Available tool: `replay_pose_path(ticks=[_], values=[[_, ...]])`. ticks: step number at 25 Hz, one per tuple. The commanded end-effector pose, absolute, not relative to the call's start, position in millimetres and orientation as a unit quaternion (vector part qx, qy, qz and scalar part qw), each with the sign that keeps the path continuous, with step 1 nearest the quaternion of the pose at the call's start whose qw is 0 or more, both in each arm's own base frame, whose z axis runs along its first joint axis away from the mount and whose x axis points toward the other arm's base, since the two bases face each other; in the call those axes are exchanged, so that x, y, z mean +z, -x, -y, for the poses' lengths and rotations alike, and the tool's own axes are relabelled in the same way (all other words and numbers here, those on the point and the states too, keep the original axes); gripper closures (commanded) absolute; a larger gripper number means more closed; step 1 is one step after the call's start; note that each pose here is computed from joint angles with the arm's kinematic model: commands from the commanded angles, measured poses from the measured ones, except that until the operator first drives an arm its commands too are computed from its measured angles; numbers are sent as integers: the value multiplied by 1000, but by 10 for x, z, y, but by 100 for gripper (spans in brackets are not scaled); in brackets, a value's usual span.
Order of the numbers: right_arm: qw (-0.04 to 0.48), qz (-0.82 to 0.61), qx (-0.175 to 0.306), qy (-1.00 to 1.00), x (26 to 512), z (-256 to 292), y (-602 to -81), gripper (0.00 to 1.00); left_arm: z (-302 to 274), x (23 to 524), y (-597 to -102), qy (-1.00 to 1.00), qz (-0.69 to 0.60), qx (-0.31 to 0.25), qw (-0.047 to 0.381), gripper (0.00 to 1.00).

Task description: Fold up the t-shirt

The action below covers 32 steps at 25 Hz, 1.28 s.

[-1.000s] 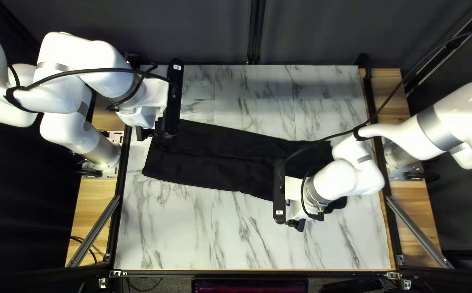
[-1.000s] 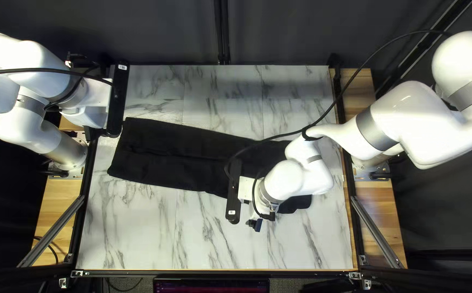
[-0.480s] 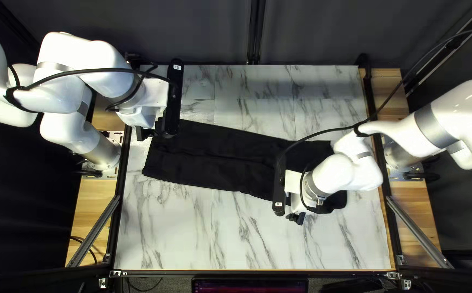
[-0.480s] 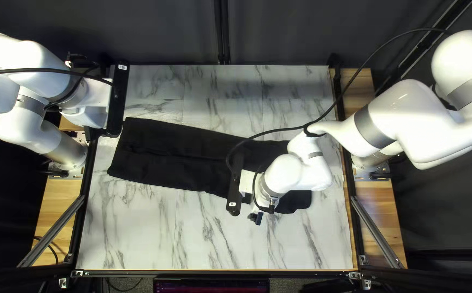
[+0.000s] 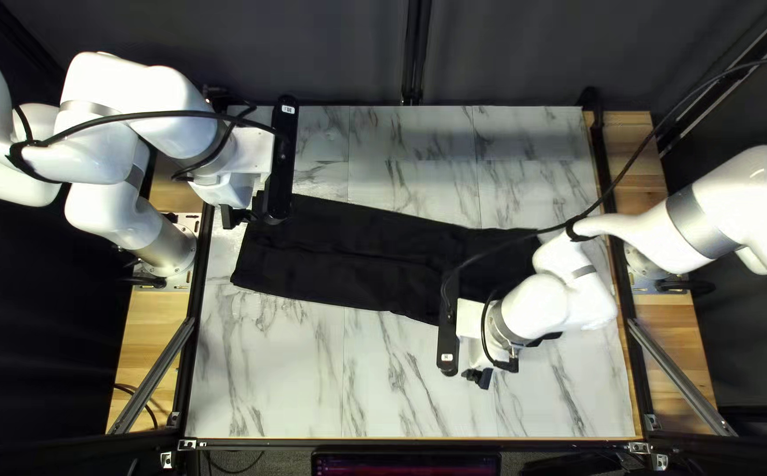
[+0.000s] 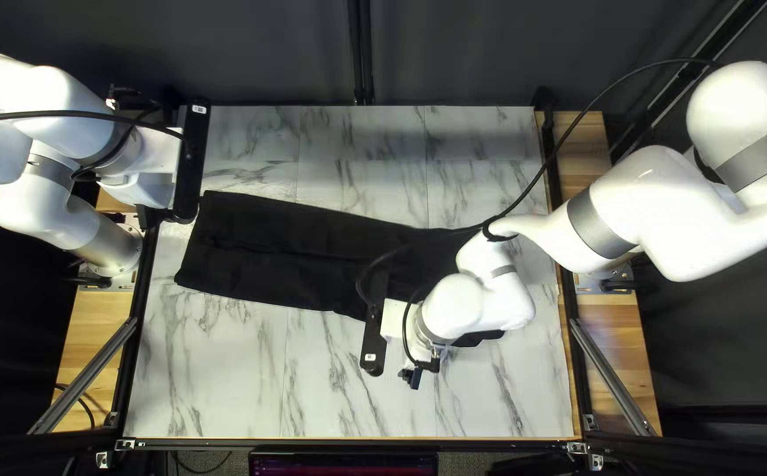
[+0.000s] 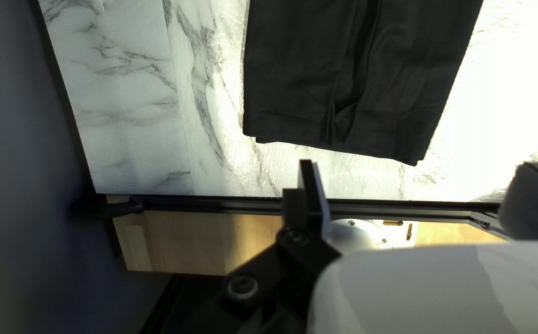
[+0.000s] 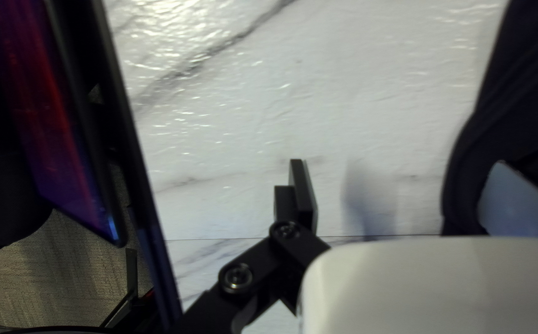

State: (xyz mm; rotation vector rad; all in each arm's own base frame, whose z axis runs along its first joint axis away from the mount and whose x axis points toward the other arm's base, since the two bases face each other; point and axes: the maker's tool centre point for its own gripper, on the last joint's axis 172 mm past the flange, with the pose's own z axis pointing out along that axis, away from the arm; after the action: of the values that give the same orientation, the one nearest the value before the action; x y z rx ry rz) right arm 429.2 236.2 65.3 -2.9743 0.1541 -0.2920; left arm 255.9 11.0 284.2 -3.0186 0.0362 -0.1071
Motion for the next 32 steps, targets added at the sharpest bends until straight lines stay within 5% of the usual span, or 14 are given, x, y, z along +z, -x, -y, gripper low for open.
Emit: replay_pose_path(ticks=[1, 18, 32], values=[[66, -54, -96, 992, 706, -2243, -4260, 0, -110, 2842, -2559, 997, -12, -35, 60, 0], [83, -56, -93, 991, 350, -2167, -4352, 0, -110, 2842, -2559, 997, -12, -35, 60, 0], [71, -35, -97, 992, 671, -2446, -4569, 0, -110, 2842, -2559, 997, -12, -35, 60, 0]])
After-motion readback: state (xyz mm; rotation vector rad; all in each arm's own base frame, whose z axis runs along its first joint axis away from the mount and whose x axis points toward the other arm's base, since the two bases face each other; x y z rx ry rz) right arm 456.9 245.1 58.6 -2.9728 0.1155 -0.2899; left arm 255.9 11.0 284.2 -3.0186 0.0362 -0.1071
